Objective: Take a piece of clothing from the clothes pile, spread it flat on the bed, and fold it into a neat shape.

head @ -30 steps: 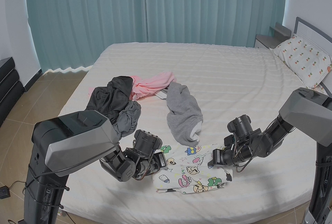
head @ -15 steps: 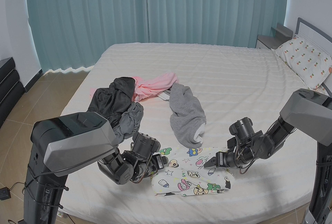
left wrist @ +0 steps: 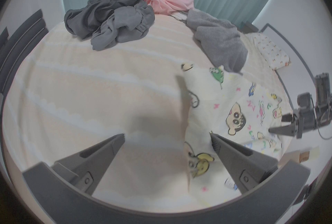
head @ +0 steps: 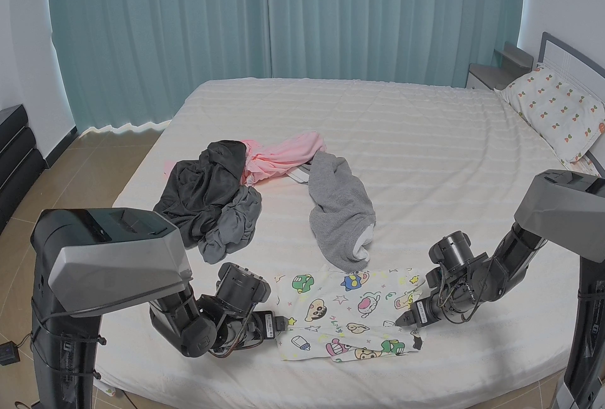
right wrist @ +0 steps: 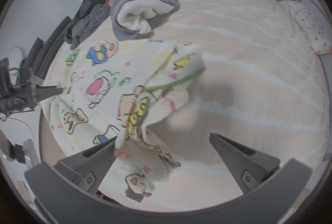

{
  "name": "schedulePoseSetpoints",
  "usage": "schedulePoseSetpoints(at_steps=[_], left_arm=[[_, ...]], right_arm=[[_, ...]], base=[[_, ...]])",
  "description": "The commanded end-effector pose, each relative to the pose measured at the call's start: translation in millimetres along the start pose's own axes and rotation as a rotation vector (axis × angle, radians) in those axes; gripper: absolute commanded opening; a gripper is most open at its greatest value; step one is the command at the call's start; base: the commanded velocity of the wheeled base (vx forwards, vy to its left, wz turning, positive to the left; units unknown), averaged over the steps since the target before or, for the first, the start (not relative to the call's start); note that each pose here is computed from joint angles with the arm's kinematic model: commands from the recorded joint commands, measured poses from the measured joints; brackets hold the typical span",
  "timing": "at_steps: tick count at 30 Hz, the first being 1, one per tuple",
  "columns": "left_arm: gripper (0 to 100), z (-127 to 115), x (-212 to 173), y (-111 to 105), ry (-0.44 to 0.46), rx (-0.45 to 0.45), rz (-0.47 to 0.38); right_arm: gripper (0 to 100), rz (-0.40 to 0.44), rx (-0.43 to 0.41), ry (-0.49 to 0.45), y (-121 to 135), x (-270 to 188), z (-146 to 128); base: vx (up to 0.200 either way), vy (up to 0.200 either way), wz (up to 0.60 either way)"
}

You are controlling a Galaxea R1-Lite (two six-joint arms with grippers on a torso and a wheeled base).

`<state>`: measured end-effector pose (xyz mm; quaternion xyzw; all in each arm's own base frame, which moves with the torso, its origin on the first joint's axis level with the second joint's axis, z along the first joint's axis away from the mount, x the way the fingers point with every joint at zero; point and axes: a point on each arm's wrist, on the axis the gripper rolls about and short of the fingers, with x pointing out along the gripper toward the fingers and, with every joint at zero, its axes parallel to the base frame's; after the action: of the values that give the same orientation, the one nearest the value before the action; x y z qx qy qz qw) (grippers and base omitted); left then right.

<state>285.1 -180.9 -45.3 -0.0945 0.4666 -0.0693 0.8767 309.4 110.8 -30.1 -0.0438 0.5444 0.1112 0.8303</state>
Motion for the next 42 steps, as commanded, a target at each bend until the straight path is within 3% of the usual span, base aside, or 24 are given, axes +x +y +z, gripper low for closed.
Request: schedulePoseSetpoints(at_steps=[1,7,11,13,18,22,27,28,30,32,33,34,36,41,42], left_arm=[[100,-4.0,-4.2,3.2,0.013,0.004,0.007],[100,6.3,-26.6,9.3,-0.03,-0.042,-0.009],[100,27.0,-57.8,2.3,-0.122,-0.149,-0.079],[100,42.3,-87.0,-4.2,-0.205,-0.229,-0.14],[100,47.4,-149.0,-12.7,-0.364,-0.26,-0.202],[100,38.5,-197.9,-13.8,-0.493,-0.273,-0.231],[100,21.7,-250.4,-9.7,-0.716,-0.321,-0.147],[100,21.7,-250.4,-9.7,-0.716,-0.321,-0.147],[100,10.3,-272.1,8.6,-0.812,-0.304,-0.041],[100,6.4,-282.0,20.4,-0.849,-0.3,-0.014],[100,1.2,-301.2,40.8,-0.916,-0.318,0.005],[100,-0.9,-307.6,47.7,-0.942,-0.328,0.015],[100,-8.4,-326.6,68.4,-1.024,-0.357,0.063],[100,-28.0,-357.1,97.1,-1.129,-0.36,0.197],[100,-38.5,-367.9,105.7,-1.162,-0.343,0.257]], right_arm=[[100,-0.012,0.01,0.008,-4.5,-0.7,-2.5],[100,0.007,0.034,-0.069,-9.9,-42.7,-6.2],[100,0.051,0.047,-0.171,-9.1,-71.3,-8.8],[100,0.096,0.082,-0.296,-4.3,-96.6,-9.8],[100,0.207,0.171,-0.566,11.8,-152.6,-18.1],[100,0.194,0.166,-0.694,14.8,-193.2,-44.6],[100,0.146,0.192,-0.893,7.4,-243.3,-81.2],[100,0.146,0.192,-0.893,7.4,-243.3,-81.2],[100,0.068,0.195,-0.952,-1.8,-260.1,-107.4],[100,0.035,0.193,-0.977,-5.7,-267.5,-118.8],[100,-0.011,0.205,-1.021,-12.2,-280.1,-135.9],[100,-0.028,0.211,-1.03,-14.7,-283.6,-142.3],[100,-0.125,0.272,-1.06,-25.1,-293.6,-162.0],[100,-0.255,0.337,-1.103,-34.1,-301.4,-187.5],[100,-0.29,0.338,-1.122,-35.1,-303.5,-194.8]], base=[[0.0,0.0,0.0],[0.0,0.0,0.0],[0.0,0.0,0.0],[0.0,0.0,0.0],[0.0,0.0,0.0],[0.0,0.0,0.0],[0.0,0.0,0.0],[0.0,0.0,0.0],[0.0,0.0,0.0],[0.0,0.0,0.0],[0.0,0.0,0.0],[0.0,0.0,0.0],[0.0,0.0,0.0],[0.0,0.0,0.0],[0.0,0.0,0.0]])
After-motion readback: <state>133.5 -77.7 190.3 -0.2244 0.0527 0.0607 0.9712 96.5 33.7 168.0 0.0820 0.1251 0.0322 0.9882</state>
